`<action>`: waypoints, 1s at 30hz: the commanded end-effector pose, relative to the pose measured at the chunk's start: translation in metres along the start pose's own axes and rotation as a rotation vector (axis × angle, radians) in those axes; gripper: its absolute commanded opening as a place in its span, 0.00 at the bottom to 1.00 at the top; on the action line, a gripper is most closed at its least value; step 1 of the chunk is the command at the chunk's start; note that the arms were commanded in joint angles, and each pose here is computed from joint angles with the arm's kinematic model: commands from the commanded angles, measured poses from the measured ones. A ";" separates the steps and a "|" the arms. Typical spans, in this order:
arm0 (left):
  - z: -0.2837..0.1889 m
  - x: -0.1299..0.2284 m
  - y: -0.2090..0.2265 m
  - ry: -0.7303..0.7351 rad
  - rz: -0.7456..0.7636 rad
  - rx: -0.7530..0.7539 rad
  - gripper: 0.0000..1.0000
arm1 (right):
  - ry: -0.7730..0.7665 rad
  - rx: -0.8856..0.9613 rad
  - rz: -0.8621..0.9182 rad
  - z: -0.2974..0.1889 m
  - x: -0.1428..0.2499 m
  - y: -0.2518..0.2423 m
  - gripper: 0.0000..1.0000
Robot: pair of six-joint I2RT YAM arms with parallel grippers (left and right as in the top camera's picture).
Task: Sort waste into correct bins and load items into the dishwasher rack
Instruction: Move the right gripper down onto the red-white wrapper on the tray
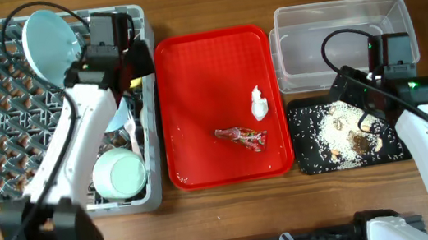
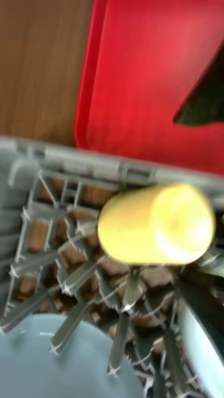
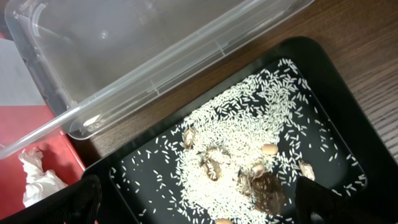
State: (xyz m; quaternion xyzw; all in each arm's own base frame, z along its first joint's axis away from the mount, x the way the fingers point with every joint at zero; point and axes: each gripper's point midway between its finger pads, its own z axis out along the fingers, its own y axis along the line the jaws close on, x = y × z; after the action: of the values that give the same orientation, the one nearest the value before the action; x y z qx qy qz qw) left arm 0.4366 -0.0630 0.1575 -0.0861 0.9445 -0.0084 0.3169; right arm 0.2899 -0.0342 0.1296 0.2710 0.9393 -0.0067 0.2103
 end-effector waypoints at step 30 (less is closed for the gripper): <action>-0.071 -0.052 0.165 -0.204 -0.401 -0.150 1.00 | 0.172 -0.474 -1.334 -0.002 0.217 0.200 0.58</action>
State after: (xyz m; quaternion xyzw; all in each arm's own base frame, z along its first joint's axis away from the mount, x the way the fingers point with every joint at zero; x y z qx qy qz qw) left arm 0.4109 0.1061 0.2290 -0.2912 0.8739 0.0139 0.3889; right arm 0.2245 0.2398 0.0919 -0.3497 0.9124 0.1595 0.1410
